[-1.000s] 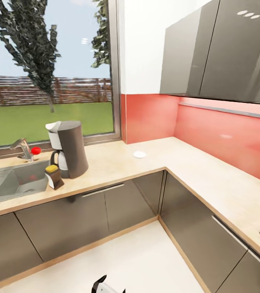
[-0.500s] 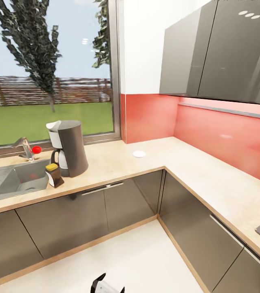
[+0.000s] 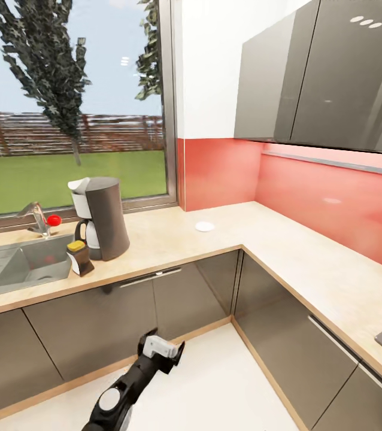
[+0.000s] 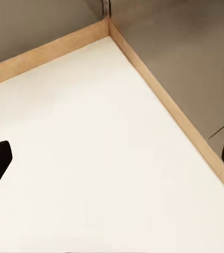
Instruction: Set up a coffee station on the kitchen countertop: keep the coffee maker on the countertop, move the bottle of coffee from the kitchen shelf to the counter next to the coffee maker, place a paper coffee filter on top of the coffee maker, put the saucer next to the coffee maker with the coffee cup on the saucer, and place the electric kettle next to the coffee maker.
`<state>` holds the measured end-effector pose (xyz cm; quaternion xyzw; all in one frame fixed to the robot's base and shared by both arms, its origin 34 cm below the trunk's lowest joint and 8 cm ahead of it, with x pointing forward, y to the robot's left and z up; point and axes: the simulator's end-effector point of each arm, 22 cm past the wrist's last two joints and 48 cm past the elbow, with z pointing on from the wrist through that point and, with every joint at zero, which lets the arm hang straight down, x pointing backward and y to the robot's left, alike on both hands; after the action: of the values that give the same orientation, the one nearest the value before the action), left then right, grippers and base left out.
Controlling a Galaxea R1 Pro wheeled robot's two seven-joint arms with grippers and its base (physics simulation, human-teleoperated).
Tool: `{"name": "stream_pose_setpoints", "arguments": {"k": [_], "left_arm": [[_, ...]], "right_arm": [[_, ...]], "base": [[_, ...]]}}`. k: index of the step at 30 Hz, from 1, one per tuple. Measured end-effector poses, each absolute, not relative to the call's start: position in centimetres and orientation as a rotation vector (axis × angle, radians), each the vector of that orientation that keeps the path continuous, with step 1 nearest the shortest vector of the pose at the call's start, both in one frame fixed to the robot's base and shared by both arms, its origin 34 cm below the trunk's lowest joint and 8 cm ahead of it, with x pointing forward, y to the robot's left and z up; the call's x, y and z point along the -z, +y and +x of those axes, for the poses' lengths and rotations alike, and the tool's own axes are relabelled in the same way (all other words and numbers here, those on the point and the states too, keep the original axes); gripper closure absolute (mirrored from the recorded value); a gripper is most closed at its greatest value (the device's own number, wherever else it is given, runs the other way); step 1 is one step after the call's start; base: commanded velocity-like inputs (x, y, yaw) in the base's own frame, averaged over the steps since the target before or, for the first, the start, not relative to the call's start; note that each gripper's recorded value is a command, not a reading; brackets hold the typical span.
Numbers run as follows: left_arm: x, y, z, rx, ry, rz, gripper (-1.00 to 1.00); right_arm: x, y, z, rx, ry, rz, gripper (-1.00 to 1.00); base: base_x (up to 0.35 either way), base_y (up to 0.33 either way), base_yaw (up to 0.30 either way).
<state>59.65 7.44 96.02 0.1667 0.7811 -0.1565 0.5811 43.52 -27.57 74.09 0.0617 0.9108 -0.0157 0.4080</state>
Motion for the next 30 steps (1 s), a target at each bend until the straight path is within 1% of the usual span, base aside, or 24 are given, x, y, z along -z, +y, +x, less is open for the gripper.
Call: {"name": "stream_pose_setpoints", "arguments": {"k": [5,9,13,18,19,20,23,24,25,30], "left_arm": [[-101.7,7.8,64.3,0.334,1.787,0.391,-1.00],[-106.7,7.9,68.8,0.332,1.772,0.379,-1.00],[-111.5,7.5,71.9,0.377,1.779,0.357,-1.00],[-118.1,6.8,75.0,0.448,1.798,0.350,-1.00],[-119.7,7.5,76.4,0.482,1.899,0.327,-1.00],[-123.4,8.3,77.9,0.488,1.874,0.305,-1.00],[-122.4,11.2,79.1,0.547,1.950,0.185,-1.00],[-121.8,12.3,79.4,0.572,1.974,0.136,-1.00],[-121.3,12.6,79.5,0.584,1.986,0.117,-1.00],[-120.5,12.5,79.3,0.595,2.006,0.109,-1.00]], "right_arm": [[-80.5,-26.7,49.5,0.019,2.112,0.160,-1.00],[-87.6,-23.0,54.0,-0.051,1.944,0.142,-1.00],[-93.3,-19.5,56.8,-0.118,1.836,0.088,-1.00],[-100.5,-18.7,60.6,-0.164,1.762,0.091,-1.00],[-102.9,-17.7,63.3,-0.288,1.820,0.164,-1.00],[-108.3,-17.2,67.3,-0.338,1.746,0.164,-1.00],[-111.3,-15.7,70.4,-0.438,1.779,0.167,-1.00],[-113.5,-15.3,72.6,-0.474,1.808,0.155,-1.00],[-115.8,-15.8,74.5,-0.486,1.807,0.158,-1.00],[-118.1,-18.9,79.5,-0.508,1.857,0.253,-1.00]], "base": [[0.000,0.000,0.000],[0.000,0.000,0.000],[0.000,0.000,0.000],[0.000,0.000,0.000],[0.000,0.000,0.000],[0.000,0.000,0.000],[0.000,0.000,0.000],[0.000,0.000,0.000],[0.000,0.000,0.000],[0.000,0.000,0.000]]}}
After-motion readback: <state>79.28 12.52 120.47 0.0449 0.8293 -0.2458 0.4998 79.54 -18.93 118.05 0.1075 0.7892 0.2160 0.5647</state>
